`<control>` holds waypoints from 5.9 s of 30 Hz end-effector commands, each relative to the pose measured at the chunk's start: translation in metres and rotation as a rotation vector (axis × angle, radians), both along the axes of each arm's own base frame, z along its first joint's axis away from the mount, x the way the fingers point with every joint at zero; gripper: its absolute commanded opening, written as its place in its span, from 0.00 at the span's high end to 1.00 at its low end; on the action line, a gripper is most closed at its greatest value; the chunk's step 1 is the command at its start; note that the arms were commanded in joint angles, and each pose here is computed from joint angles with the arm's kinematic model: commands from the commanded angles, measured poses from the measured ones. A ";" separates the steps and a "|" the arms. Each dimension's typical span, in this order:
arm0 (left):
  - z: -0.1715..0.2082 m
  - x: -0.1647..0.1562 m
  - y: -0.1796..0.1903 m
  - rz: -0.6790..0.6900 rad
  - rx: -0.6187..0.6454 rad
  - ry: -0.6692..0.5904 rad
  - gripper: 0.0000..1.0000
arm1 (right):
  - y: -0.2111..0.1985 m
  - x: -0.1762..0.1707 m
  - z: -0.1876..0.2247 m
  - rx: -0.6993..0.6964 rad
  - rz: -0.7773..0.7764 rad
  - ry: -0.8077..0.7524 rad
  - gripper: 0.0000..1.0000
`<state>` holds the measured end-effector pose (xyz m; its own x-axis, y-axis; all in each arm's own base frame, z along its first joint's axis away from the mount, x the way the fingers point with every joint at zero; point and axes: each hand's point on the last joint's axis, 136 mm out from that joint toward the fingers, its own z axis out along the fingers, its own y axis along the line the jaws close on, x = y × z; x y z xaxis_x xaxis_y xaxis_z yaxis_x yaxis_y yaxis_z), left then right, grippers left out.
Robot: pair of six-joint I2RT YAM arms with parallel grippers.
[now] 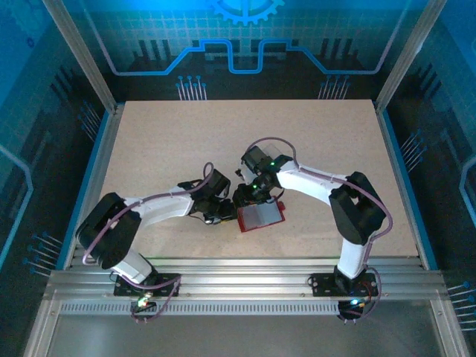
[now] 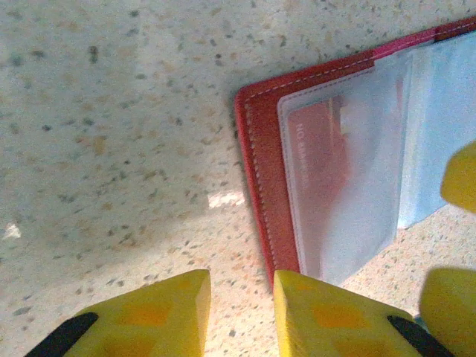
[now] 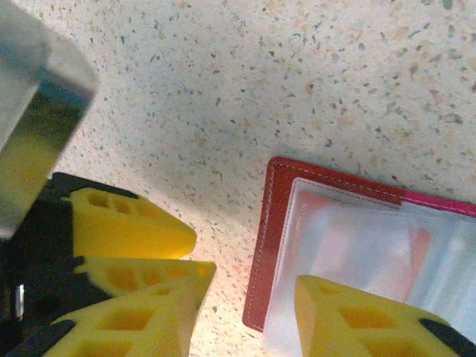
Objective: Put the credit cards into the card holder
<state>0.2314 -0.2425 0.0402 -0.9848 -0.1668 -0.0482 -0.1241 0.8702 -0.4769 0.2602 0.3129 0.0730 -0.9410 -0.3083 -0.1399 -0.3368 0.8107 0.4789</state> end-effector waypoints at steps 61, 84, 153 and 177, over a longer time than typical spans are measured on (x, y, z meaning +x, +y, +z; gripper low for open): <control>0.001 0.020 -0.036 -0.084 -0.083 -0.008 0.33 | -0.122 0.122 0.021 -0.650 0.201 -0.267 0.75; -0.004 0.017 -0.035 -0.072 -0.088 0.006 0.33 | -0.118 0.129 0.005 -0.662 0.217 -0.248 0.81; -0.010 0.019 -0.037 -0.070 -0.091 0.028 0.33 | -0.119 0.118 -0.002 -0.656 0.262 -0.177 0.83; -0.012 0.019 -0.037 -0.064 -0.092 0.035 0.33 | -0.116 0.112 0.022 -0.629 0.241 -0.202 0.92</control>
<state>0.2530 -0.2760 0.0288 -0.9932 -0.1144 -0.0222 -0.0847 0.8394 -0.5368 0.3818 0.1906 0.0822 -0.8168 -0.5761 -0.0297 -0.5638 0.8082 -0.1702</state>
